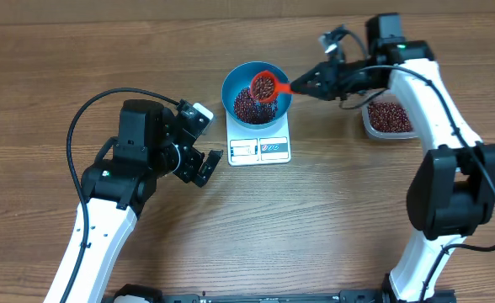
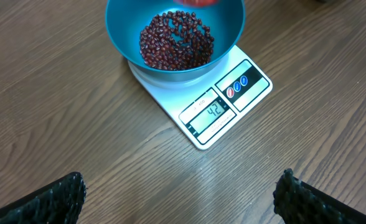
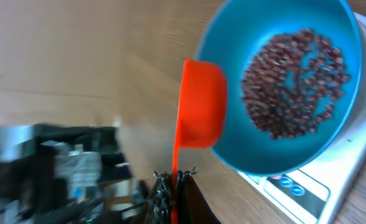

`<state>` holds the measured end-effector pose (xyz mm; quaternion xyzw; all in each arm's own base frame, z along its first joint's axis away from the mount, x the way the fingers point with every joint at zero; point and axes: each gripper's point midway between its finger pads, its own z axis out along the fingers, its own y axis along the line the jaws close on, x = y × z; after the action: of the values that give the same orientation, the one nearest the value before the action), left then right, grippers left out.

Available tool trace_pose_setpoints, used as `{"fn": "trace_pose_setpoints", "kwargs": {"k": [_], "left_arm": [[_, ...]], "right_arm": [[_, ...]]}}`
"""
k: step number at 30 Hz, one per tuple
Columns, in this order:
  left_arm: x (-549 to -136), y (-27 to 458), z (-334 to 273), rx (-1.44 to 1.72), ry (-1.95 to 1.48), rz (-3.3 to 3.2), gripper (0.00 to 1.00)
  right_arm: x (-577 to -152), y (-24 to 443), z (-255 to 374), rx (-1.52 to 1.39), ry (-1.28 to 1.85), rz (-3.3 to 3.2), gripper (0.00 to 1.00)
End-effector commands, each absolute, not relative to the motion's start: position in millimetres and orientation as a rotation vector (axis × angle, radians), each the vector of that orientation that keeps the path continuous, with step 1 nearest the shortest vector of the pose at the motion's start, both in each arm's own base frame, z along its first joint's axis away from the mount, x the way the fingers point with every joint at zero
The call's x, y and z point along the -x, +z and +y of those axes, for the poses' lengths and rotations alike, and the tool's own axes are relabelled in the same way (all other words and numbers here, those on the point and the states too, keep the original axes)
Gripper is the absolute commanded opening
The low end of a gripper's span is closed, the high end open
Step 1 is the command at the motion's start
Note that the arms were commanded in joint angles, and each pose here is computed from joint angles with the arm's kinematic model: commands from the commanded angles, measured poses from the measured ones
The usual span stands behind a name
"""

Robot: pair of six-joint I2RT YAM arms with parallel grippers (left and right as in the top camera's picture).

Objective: Scoop item into bowl and weigh 150g on scale
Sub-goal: 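Carry the filled scoop over the teal bowl and tip beans in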

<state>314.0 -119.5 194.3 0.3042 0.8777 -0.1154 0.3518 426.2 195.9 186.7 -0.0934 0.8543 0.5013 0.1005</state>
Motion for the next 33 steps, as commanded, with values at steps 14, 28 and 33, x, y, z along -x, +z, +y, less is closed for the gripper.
{"fn": "trace_pose_setpoints", "kwargs": {"k": [14, 28, 33], "left_arm": [[-318.3, 198.2, -117.6, -0.767, -0.291, 2.270, 0.99], [-318.3, 198.1, -117.6, -0.767, -0.291, 2.271, 1.00], [-318.3, 198.2, -117.6, -0.767, -0.291, 2.270, 1.00]], "right_arm": [[-459.5, 189.6, 214.6, 0.376, 0.362, 2.627, 0.04], [-444.8, 201.4, 231.5, 0.535, -0.312, 2.449, 0.04], [-438.4, 206.7, 239.3, 0.583, -0.399, 2.401, 0.04]]}}
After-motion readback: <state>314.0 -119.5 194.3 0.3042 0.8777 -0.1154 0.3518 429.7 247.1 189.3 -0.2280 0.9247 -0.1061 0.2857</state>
